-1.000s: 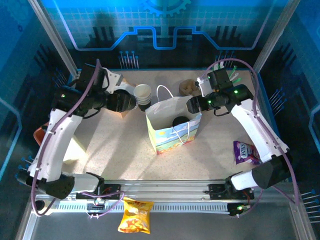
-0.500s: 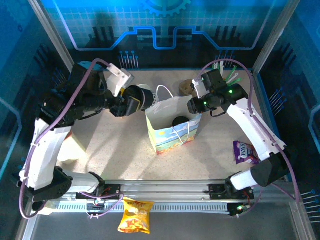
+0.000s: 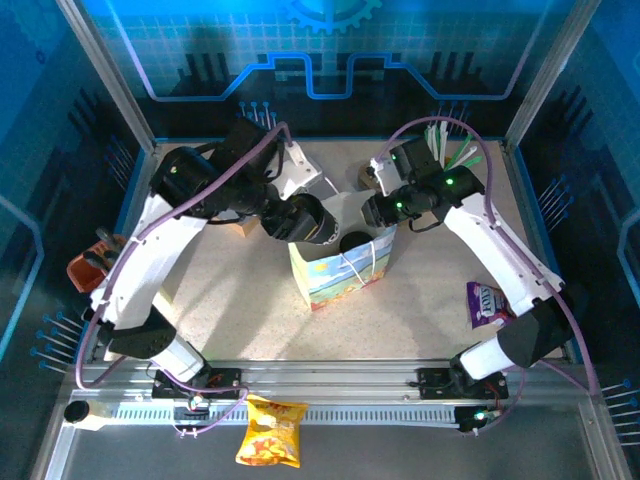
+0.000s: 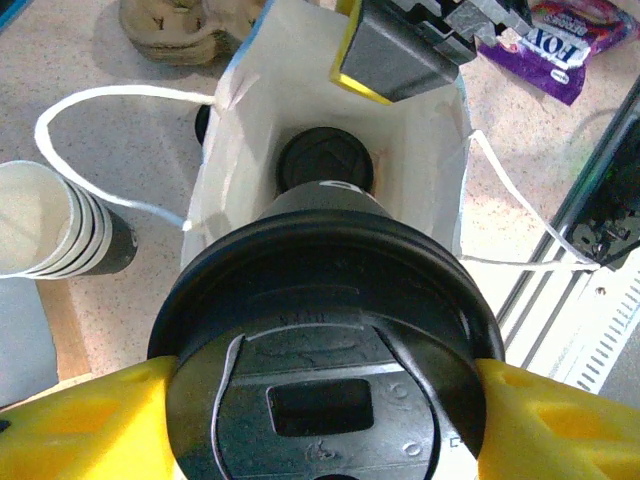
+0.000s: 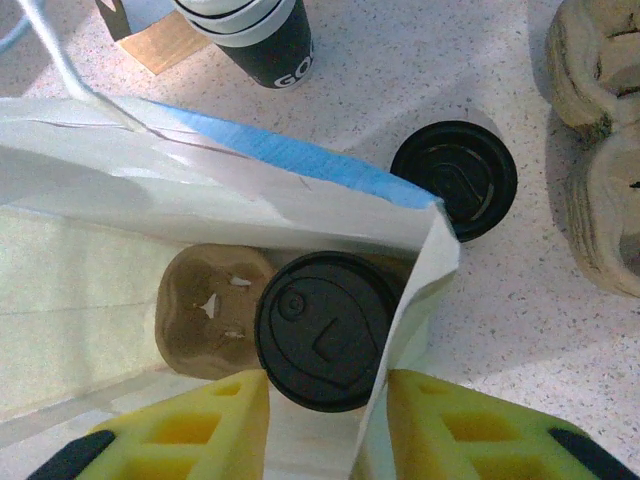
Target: Pack the takeout coffee
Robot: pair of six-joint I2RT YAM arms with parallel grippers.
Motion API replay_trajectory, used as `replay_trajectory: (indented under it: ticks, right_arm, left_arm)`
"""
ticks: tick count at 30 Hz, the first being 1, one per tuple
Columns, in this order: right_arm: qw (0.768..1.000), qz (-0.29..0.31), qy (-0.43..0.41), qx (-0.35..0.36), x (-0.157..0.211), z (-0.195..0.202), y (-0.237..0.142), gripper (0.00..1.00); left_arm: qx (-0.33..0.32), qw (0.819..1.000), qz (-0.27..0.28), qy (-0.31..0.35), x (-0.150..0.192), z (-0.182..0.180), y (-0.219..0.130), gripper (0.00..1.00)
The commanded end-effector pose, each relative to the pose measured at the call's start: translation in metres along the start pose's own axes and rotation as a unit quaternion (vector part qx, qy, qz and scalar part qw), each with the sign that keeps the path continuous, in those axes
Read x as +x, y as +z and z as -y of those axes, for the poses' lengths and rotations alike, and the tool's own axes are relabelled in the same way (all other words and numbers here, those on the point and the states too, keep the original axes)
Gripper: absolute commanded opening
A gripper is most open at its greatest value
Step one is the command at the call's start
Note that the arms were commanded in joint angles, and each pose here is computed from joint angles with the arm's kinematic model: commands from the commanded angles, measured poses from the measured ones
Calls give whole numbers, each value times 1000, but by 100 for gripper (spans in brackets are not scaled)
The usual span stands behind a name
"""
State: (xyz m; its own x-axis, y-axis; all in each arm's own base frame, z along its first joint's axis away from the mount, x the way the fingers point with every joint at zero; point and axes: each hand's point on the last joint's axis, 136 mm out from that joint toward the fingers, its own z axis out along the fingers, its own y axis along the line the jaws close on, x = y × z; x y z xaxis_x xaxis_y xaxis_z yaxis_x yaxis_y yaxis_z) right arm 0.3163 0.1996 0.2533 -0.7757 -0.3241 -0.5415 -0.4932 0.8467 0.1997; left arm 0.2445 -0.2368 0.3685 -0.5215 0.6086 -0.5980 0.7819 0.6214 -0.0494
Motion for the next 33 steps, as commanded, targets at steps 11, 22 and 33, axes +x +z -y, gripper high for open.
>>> replay_trajectory:
  ticks: [11, 22, 33]
  right_arm:
    - [999, 5, -20, 36, -3, 13, -19, 35]
    - [999, -5, -41, -34, -3, -26, -3, 26]
    - [998, -8, -60, 3, -7, -19, -8, 33]
  left_arm:
    - [-3, 996, -77, 35, 5, 4, 34, 50]
    - [-3, 994, -98, 53, 24, 4, 33, 50]
    - [-15, 991, -117, 69, 34, -1, 37, 51]
